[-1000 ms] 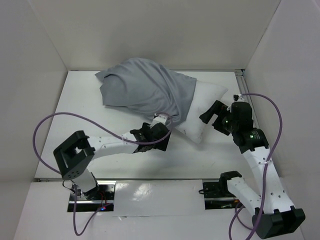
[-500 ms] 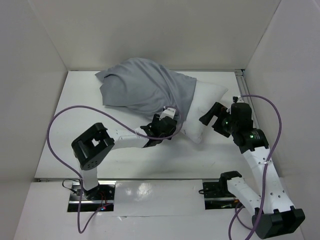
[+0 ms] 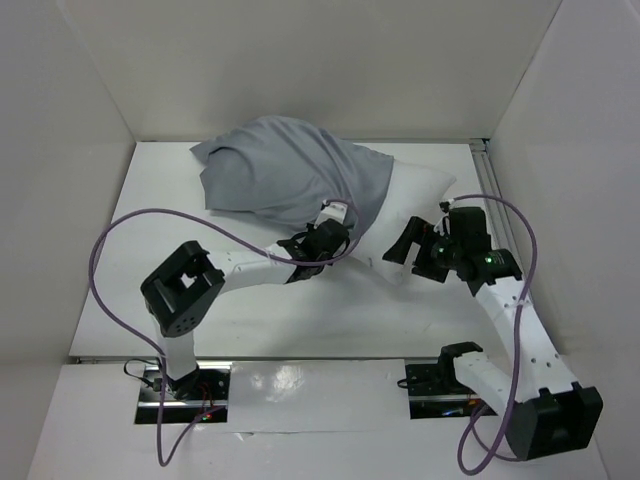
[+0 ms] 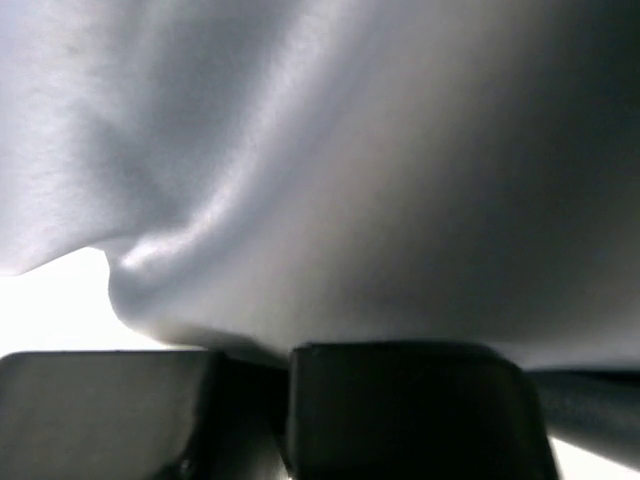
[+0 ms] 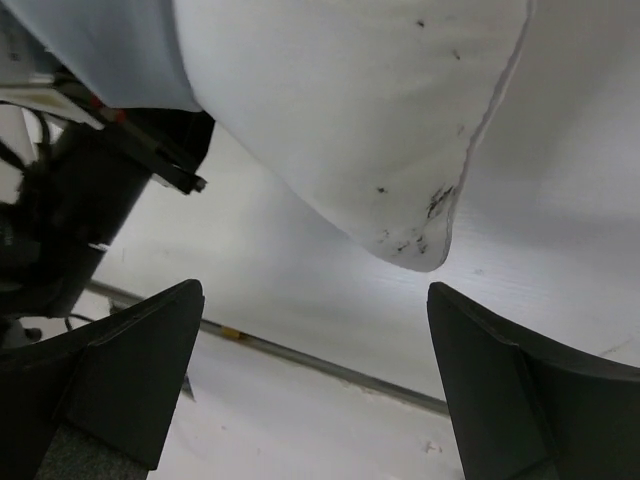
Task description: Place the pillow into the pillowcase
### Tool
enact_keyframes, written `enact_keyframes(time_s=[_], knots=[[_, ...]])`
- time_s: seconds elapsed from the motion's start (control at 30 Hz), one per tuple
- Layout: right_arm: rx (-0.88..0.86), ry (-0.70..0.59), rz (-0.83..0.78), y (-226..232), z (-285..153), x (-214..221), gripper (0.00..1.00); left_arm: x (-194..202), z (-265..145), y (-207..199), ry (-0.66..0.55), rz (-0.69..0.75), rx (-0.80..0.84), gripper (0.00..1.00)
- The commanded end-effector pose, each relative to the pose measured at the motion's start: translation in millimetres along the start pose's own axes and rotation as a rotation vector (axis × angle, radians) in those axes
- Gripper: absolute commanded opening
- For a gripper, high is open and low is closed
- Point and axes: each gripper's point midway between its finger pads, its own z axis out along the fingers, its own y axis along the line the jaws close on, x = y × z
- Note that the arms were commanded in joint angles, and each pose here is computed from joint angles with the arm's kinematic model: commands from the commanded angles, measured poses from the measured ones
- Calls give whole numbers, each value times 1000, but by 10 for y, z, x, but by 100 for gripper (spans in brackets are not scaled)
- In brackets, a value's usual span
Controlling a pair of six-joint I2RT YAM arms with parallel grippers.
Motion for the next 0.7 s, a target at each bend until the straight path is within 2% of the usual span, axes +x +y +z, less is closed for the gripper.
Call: enact_keyframes(time_s=[0.0,0.03,0.07,0.13,0.23,0.27,0.3,0.33,0.37,0.4,0.53,0.57,0.6,0.63,0.67], knots=[[-49,76,-12,-10,189,102,100,-290,-239,50,-54,-46,31,0],[-45,83,-9,-52,248,128,100,-454,-389,-5,-83,-70,90,0],[-43,69,-5,-68,298,99,100,-459,-474,-73,-85,-68,131,0],[-69,6,-19,-38,441,-68,93,-565,-691,-248,-100,-59,227,0],[-39,-57,-37,-49,686,-352,80,-761,-902,-415,-128,-56,279,0],[-39,-79,-43,-30,739,-451,59,-789,-941,-468,-134,-63,292,0],[-33,-71,-39,-37,853,-512,46,-814,-1022,-522,-135,-58,316,0],[-91,-104,-71,153,849,-709,30,-902,-1095,-549,-146,-65,340,0],[-121,-100,-78,242,871,-775,3,-939,-1113,-547,-150,-56,340,0],[-159,-44,-82,335,960,-723,0,-974,-1142,-564,-153,-41,353,0],[-378,6,-122,1034,892,-712,0,-1451,-1504,-922,-210,-35,525,0],[-402,-7,-127,1145,855,-751,0,-1688,-1697,-1111,-244,-16,601,0],[-408,-12,-121,1162,851,-766,0,-1755,-1909,-1324,-261,8,661,0],[-443,-28,-128,1244,792,-802,0,-2089,-2202,-1416,-332,-5,711,0],[-427,-30,-104,1157,796,-806,0,-2117,-2324,-1505,-328,7,757,0]])
